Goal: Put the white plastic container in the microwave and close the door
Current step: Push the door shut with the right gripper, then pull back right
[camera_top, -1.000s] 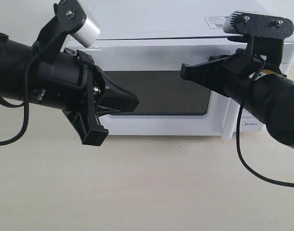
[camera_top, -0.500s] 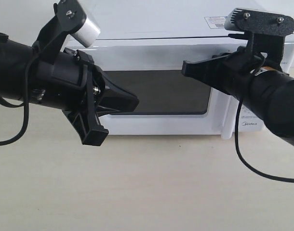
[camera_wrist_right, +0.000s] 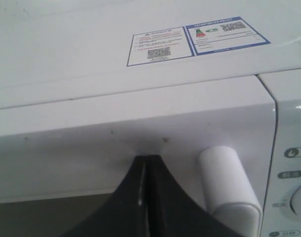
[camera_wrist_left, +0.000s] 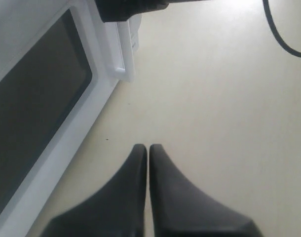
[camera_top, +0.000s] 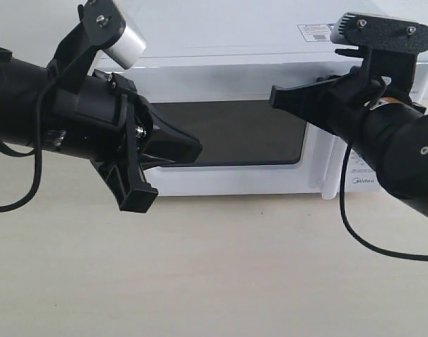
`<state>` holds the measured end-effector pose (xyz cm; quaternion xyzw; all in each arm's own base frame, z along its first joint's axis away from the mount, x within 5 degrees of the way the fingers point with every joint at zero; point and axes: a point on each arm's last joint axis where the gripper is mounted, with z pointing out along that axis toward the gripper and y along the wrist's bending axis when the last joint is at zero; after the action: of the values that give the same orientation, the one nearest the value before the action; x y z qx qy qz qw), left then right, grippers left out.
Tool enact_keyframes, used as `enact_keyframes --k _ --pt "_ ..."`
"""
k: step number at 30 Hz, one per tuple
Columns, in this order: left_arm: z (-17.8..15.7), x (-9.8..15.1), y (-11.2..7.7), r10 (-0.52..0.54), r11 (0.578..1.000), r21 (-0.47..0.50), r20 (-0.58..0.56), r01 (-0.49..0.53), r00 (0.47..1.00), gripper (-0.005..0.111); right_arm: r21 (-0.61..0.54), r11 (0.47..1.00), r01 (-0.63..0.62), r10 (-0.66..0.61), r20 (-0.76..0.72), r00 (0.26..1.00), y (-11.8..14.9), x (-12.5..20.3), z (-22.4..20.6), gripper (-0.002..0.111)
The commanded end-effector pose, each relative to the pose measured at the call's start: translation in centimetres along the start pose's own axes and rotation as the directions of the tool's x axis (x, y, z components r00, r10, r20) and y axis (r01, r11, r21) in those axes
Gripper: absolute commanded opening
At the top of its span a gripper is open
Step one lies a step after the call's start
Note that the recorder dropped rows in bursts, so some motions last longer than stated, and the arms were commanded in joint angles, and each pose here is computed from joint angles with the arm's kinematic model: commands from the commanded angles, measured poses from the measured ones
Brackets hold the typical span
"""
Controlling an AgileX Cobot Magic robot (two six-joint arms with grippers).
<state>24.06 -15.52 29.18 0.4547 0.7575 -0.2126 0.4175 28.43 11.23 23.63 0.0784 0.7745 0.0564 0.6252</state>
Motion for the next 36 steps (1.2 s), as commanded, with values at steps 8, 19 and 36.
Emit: enact_keyframes --k 8,19,36 --pt "0.0 0.0 -0.1 -0.021 1.0 -0.001 0.008 0.021 1.0 0.004 -0.15 0.988 0.024 -0.033 -0.055 0.998 0.7 -2.7 -2.8 0.0" --pt "0.0 0.0 -0.1 -0.021 1.0 0.004 0.007 0.021 1.0 0.004 -0.479 0.878 0.009 -0.123 -0.206 0.971 1.8 -5.1 -9.1 0.0" --pt "0.0 0.0 -0.1 -0.021 1.0 0.002 0.008 0.021 1.0 0.004 -0.713 0.701 0.013 -0.37 -0.347 0.862 2.1 -3.9 -13.7 0.0"
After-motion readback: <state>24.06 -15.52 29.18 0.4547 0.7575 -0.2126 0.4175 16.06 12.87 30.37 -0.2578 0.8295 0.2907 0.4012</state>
